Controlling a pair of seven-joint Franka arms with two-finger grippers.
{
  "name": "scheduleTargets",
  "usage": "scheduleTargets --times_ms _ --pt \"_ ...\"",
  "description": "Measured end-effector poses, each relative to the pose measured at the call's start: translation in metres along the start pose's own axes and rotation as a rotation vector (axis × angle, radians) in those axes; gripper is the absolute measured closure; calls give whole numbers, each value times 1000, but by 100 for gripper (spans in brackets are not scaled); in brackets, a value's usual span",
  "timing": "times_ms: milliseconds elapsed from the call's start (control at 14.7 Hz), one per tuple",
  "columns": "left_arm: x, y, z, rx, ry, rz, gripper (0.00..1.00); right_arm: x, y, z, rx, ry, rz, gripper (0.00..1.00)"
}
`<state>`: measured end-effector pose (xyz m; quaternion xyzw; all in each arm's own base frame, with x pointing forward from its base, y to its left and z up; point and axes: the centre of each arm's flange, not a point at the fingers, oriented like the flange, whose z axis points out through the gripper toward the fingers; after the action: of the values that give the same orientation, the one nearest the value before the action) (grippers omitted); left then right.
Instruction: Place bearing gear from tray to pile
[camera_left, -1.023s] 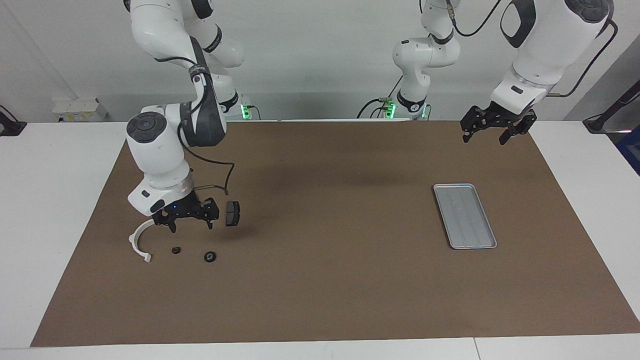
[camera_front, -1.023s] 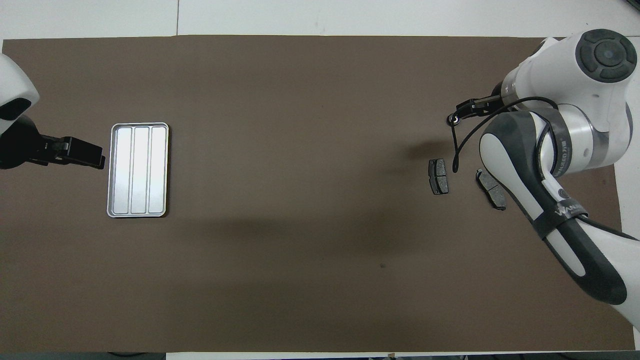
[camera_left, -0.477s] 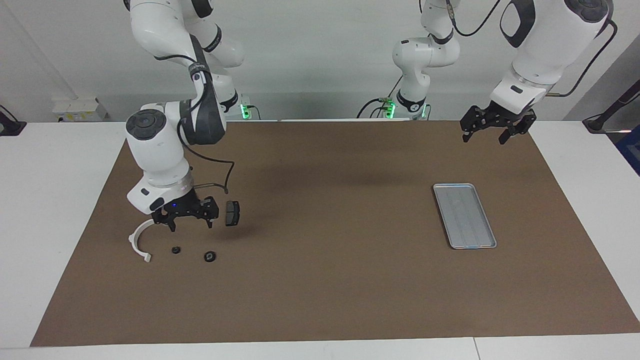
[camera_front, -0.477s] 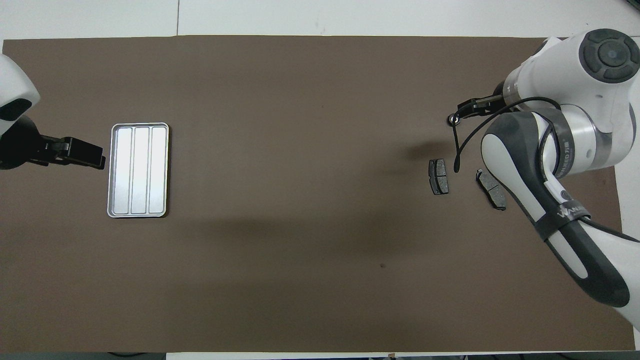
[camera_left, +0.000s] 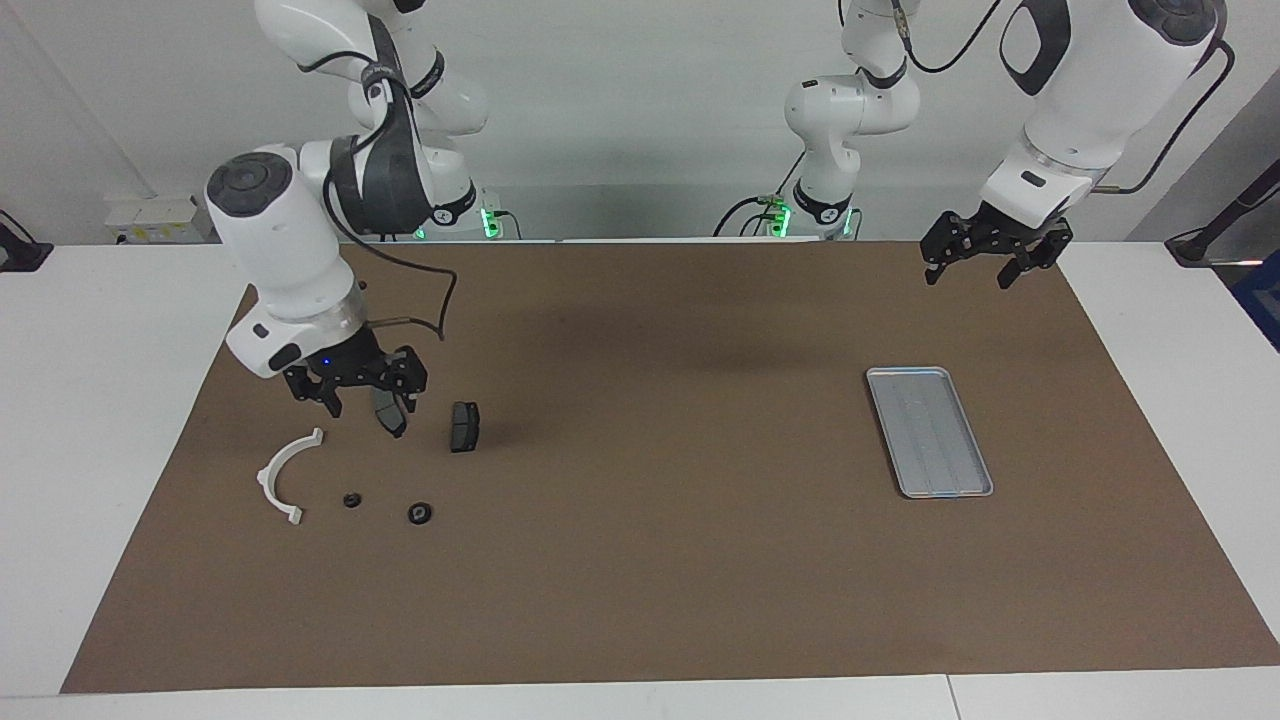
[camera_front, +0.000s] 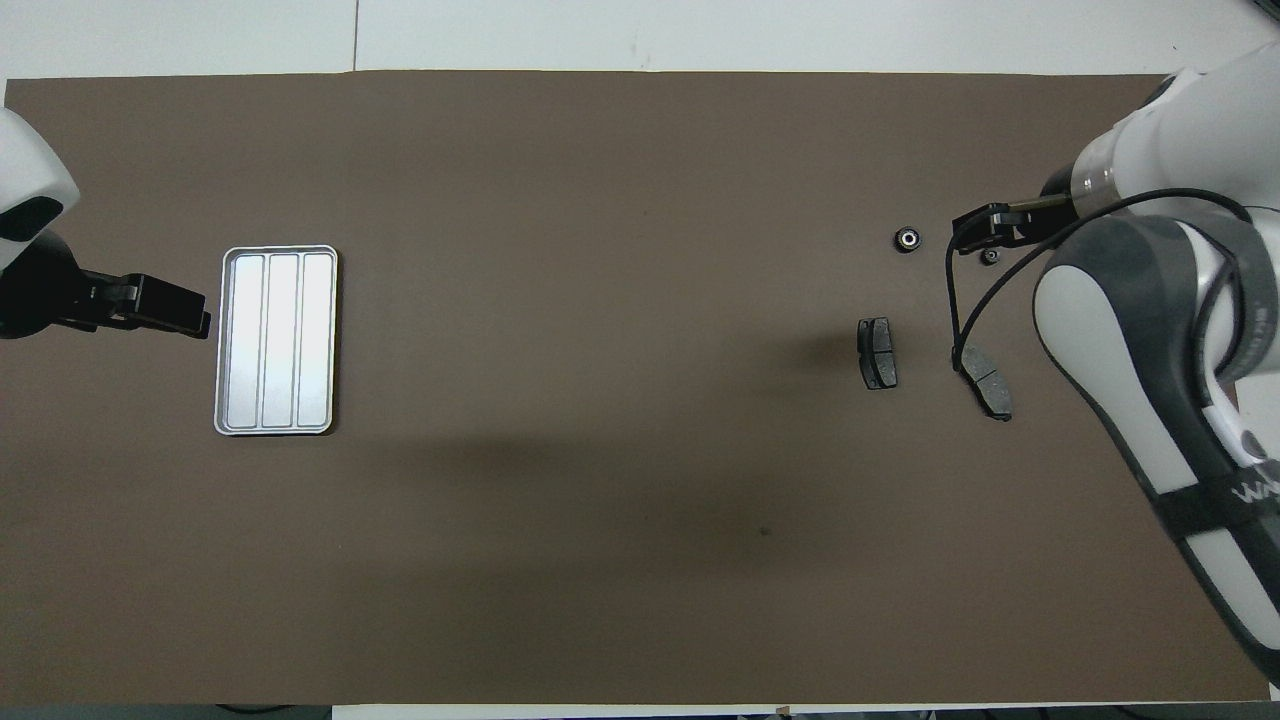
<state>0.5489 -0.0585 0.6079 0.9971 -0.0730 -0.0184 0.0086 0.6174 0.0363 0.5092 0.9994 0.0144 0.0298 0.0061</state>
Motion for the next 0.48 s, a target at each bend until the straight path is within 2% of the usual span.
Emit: scheduleTargets --times_ms 205,477 --pt "0 0 0 0 0 0 0 -29 4 -46 -20 -35 13 0" --pt "0 0 0 0 0 0 0 -59 -6 -81 -28 -81 -4 0"
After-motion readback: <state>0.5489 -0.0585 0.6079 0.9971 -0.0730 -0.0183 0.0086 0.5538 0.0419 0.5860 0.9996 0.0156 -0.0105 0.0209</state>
